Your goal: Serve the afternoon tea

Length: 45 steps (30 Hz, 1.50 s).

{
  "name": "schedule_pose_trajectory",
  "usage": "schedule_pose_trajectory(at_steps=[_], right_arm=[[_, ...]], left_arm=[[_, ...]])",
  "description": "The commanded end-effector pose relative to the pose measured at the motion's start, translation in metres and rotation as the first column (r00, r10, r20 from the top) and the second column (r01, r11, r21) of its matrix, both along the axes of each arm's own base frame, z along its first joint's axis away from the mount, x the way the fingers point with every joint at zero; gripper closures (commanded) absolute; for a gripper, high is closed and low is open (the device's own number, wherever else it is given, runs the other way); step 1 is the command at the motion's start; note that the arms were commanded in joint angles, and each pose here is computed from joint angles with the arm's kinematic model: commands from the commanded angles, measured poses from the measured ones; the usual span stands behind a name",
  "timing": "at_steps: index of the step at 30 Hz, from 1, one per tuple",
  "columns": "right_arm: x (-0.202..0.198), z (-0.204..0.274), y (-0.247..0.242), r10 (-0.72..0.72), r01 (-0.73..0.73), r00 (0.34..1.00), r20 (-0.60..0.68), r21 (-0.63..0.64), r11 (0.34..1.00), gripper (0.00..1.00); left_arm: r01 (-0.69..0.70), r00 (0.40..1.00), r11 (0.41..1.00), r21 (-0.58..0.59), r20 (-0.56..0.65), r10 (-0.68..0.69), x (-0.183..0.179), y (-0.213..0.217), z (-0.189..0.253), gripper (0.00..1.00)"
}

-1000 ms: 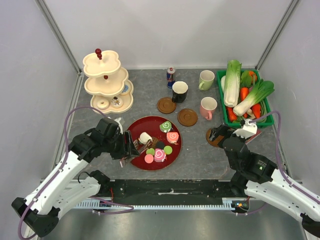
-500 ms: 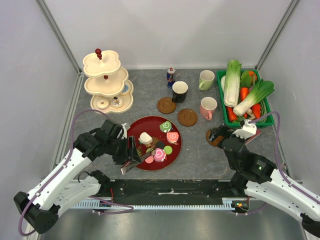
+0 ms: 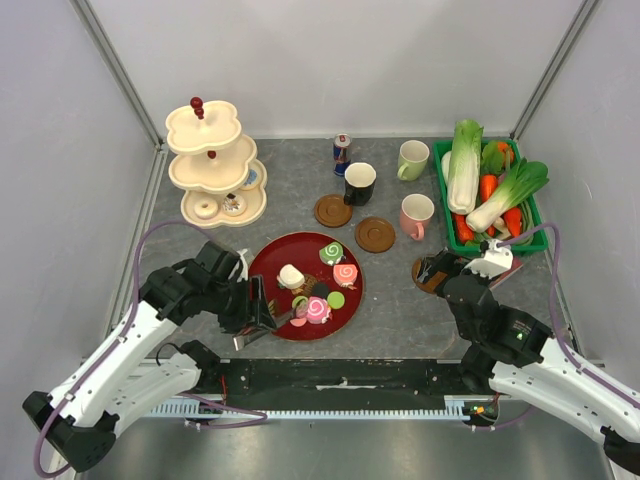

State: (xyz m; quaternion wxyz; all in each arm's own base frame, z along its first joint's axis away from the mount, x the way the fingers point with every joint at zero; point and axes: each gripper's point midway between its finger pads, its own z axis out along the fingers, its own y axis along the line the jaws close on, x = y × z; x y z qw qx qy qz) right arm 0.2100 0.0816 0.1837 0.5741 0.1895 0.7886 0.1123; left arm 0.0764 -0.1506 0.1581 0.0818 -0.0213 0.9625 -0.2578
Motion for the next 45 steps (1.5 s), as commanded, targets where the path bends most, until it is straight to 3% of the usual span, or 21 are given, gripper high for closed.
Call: schedule_pose_trajectory(at_steps=[1,9,13,19,28,38,45], right_arm=[[-0.001,-0.004,0.000,-0.005,0.005,1.000,-0.006,0.018,1.000,0.02],[0.000,-0.005,0.000,-0.007,0.007,1.000,-0.008,0.013,1.000,0.02],[0.000,-0.004,0.001,-0.005,0.005,1.000,-0.008,0.012,1.000,0.02],[0.000,-0.004,0.001,-0.006,0.006,1.000,-0.008,0.010,1.000,0.02],[0.000,-0.006,0.000,-0.010,0.010,1.000,-0.012,0.006,1.000,0.02],[-0.002,-0.009,-0.005,-0.025,0.025,1.000,-0.010,0.009,1.000,0.02],[-0.003,-0.010,-0.007,-0.030,0.030,1.000,-0.008,0.012,0.999,0.02]], left_arm=[[0.045,0.999,0.999,0.022,0.022,-0.045,0.002,0.002,0.003,0.39],[0.051,0.992,0.997,-0.064,0.115,-0.044,0.008,-0.007,0.038,0.40],[0.003,0.991,1.000,-0.025,0.135,0.000,0.010,0.003,0.040,0.40],[-0.010,0.996,0.998,0.065,0.093,0.004,0.007,0.015,0.023,0.40],[0.080,0.997,0.996,0.038,-0.007,-0.079,0.005,-0.002,0.001,0.42],[0.109,0.994,0.994,-0.004,-0.020,-0.109,0.006,-0.013,0.002,0.42],[0.122,0.992,0.990,0.068,-0.050,-0.119,0.003,-0.012,-0.005,0.42]])
